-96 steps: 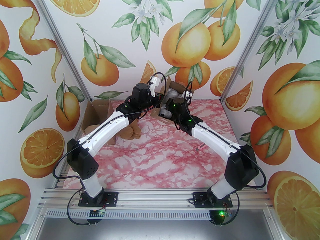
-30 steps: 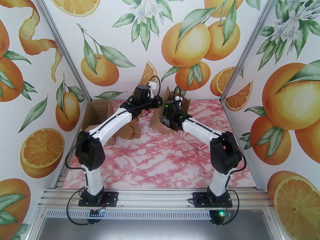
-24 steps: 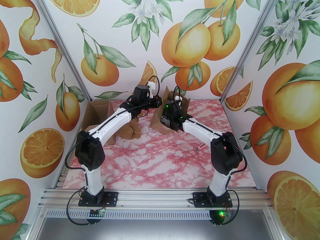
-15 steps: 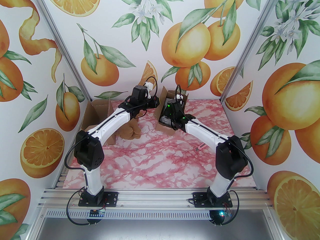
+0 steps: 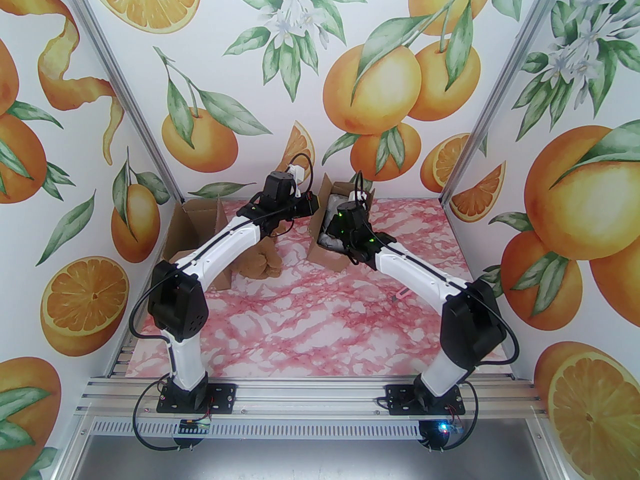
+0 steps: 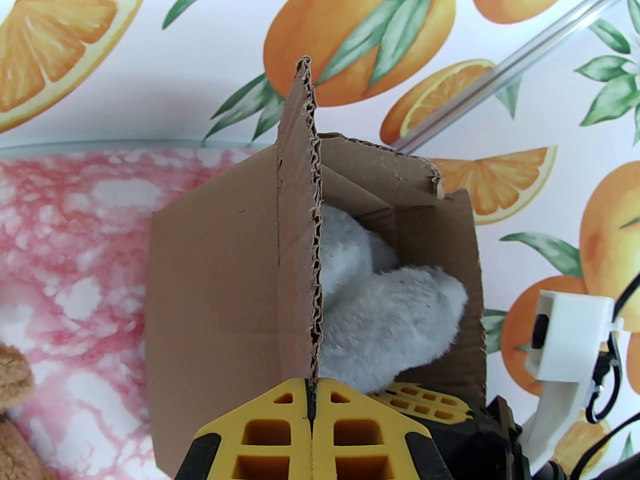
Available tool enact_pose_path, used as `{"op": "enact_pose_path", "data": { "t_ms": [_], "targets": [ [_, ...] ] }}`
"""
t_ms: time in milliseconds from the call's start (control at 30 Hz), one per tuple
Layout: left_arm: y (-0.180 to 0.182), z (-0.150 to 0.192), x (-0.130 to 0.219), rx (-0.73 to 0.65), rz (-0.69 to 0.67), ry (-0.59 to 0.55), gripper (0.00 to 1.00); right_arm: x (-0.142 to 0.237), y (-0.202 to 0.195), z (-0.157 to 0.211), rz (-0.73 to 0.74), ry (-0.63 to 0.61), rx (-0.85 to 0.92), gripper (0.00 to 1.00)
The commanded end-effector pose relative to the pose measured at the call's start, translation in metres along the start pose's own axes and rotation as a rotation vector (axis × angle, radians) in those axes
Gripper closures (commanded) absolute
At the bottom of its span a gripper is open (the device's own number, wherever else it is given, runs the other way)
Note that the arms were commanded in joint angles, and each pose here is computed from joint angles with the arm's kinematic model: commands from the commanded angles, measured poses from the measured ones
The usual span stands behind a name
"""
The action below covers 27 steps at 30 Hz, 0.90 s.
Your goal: Unpack the express box
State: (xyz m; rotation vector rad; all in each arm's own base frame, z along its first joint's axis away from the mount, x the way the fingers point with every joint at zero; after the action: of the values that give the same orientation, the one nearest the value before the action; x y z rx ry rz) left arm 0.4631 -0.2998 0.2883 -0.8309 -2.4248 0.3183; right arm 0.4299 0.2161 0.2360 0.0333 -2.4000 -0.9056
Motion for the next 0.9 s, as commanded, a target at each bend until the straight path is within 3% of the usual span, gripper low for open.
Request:
{"op": "enact_pose_path", "data": {
  "t_ms": [0, 567, 867],
  "targets": [
    [0.003, -0.01, 0.012, 0.01, -0.033, -0.042, 1.0, 0.02, 0.028, -0.01, -0.114, -0.014, -0.015, 1.0],
    [0.019, 0.003, 0.004, 0.038, -0.085, 0.01, 1.0, 0.063, 0.058, -0.032, -0.202, -0.06, 0.037, 1.0],
    [0.025, 0.01, 0.004, 0.041, -0.111, 0.029, 1.0, 0.107, 0.08, -0.067, -0.29, -0.143, 0.02, 1.0]
  ]
}}
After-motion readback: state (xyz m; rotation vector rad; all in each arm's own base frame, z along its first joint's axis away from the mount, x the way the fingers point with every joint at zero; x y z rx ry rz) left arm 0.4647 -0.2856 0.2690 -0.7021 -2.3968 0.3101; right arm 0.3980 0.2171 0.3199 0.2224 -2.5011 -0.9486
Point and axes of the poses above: each hand's point on the last joint's axis, 136 mm out from that joint toward the fingers, its own x axis back along the fingers, its own y axis along the line the jaws close on, z = x × y, the point moved 3 cm from there along x, back along the fingers, and after that the axes turned 15 degrees about -x, right-handed, at the moved point
